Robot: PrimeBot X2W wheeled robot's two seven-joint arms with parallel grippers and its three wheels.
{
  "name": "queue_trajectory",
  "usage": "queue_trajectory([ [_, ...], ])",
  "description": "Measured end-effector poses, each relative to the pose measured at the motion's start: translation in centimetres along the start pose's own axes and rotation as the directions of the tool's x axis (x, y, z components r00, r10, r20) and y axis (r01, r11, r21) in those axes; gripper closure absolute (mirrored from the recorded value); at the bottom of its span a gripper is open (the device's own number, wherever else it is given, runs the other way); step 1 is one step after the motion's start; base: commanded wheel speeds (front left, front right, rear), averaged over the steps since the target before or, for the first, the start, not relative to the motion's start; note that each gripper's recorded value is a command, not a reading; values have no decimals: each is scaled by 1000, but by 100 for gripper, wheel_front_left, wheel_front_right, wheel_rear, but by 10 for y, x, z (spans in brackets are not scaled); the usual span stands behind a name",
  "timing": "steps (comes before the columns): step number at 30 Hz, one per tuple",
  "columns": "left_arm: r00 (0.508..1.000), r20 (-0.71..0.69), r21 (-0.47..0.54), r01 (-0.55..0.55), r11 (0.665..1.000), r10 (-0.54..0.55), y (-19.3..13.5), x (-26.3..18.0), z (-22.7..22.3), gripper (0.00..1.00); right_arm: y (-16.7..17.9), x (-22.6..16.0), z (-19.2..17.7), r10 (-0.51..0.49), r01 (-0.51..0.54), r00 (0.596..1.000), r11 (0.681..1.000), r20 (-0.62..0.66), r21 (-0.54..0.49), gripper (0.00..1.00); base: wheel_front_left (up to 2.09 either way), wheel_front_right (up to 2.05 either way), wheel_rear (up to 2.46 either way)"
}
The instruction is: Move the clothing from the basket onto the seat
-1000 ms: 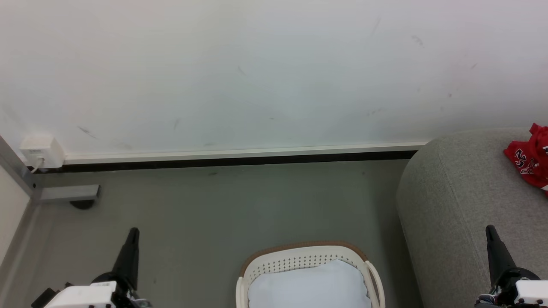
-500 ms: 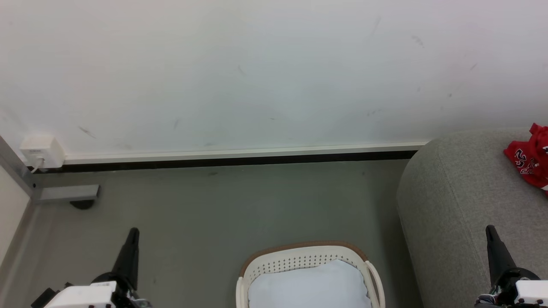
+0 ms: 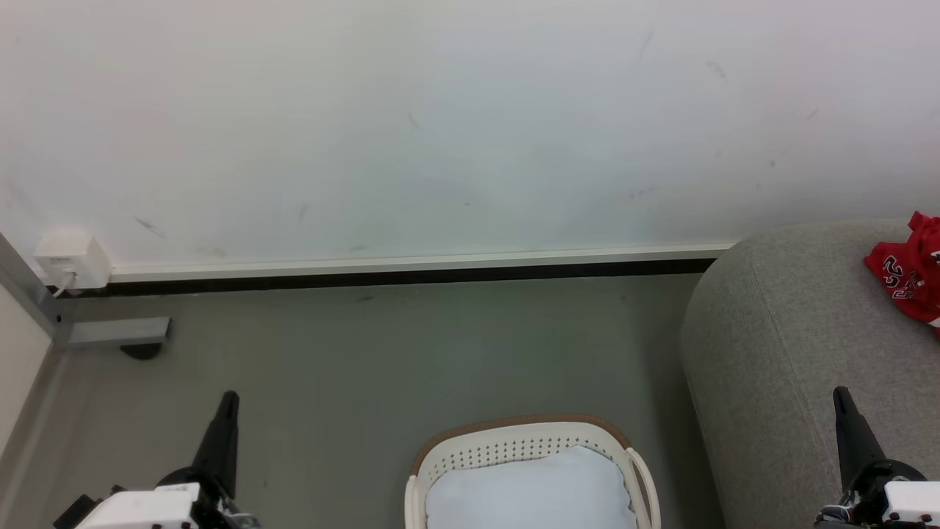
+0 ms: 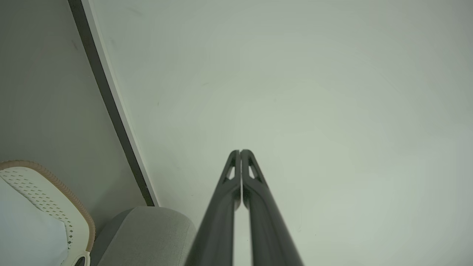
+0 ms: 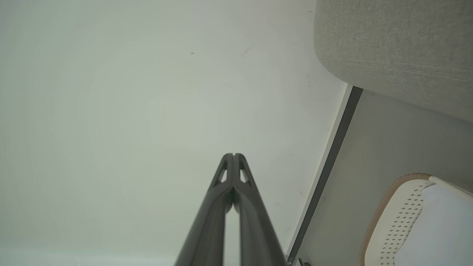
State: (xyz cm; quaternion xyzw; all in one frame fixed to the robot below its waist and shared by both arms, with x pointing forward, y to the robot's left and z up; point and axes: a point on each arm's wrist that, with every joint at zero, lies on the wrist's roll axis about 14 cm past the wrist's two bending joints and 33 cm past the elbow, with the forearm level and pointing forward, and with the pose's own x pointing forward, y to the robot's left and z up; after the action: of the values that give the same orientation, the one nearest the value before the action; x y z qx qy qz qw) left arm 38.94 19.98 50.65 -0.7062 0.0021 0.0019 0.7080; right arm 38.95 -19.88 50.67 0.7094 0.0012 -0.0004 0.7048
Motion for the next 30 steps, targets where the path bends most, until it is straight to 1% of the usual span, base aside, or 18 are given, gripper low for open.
queue_trajectory([
  [30,1000,0,0,0,1000,0,0,0,0,100,0,0,0,0,0,1000,1000,0,0,100,0,0,0],
])
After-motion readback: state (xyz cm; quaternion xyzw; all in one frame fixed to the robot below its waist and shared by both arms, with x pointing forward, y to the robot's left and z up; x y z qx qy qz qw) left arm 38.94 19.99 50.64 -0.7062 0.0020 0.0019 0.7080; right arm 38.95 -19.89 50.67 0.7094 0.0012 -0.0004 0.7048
